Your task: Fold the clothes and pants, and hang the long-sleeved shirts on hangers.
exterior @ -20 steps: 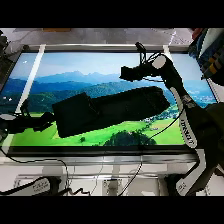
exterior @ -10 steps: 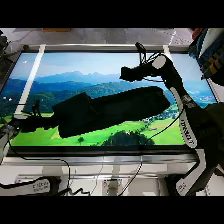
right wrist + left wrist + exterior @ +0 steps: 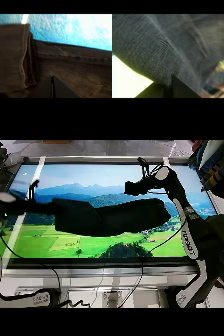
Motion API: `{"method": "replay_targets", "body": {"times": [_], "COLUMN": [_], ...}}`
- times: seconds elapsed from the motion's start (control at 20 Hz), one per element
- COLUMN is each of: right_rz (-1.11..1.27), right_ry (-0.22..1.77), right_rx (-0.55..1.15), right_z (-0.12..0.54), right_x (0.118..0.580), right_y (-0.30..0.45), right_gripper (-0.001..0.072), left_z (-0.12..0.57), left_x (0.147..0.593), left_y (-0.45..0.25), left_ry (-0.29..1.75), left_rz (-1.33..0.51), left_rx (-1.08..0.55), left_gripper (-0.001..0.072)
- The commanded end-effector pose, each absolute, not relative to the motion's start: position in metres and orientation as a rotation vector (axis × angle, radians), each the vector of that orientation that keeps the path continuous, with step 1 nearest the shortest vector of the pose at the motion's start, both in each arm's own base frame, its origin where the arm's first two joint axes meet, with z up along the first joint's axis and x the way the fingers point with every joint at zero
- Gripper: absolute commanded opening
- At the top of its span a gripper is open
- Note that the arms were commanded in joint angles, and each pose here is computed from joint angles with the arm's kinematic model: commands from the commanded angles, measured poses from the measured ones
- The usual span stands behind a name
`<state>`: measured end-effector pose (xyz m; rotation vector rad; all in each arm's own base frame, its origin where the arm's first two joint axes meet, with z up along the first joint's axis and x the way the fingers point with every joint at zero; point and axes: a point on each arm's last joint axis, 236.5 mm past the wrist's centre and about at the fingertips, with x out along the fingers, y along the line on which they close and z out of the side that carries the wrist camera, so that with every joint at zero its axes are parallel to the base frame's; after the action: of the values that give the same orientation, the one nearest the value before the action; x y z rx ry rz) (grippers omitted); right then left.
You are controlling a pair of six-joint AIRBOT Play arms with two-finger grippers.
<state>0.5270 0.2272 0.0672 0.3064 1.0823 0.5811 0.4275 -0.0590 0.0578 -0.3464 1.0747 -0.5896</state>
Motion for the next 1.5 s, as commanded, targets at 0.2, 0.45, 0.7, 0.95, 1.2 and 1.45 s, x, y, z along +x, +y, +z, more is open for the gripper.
{"method": "replay_targets", "body": {"times": [0.2, 0.45, 0.7, 0.95, 1.2, 1.45], "right_rz": [0.595, 0.592, 0.629, 0.714, 0.676, 0.447], "right_ry": [1.126, 1.144, 1.246, 1.227, 1.219, 1.273], "right_rx": [0.264, 0.257, 0.351, 0.521, 0.41, 0.446], "right_z": [0.061, 0.051, -0.019, -0.046, -0.064, -0.057], "right_x": [0.517, 0.515, 0.483, 0.45, 0.444, 0.493], "right_y": [0.221, 0.225, 0.291, 0.398, 0.403, 0.275], "right_gripper": [0.0036, 0.0035, 0.0034, 0.0034, 0.0036, 0.0035], "left_z": [0.164, 0.167, 0.189, 0.184, 0.166, 0.143], "left_x": [0.424, 0.399, 0.432, 0.43, 0.435, 0.438], "left_y": [-0.152, -0.234, -0.25, -0.25, -0.256, -0.294], "left_ry": [0.956, 0.919, 0.803, 0.824, 0.86, 0.9], "left_rz": [-0.789, -0.943, -0.831, -0.835, -0.839, -0.911], "left_rx": [0.045, 0.133, -0.006, -0.008, -0.012, -0.116], "left_gripper": [0.0028, 0.003, 0.0031, 0.0031, 0.0032, 0.0031]}}
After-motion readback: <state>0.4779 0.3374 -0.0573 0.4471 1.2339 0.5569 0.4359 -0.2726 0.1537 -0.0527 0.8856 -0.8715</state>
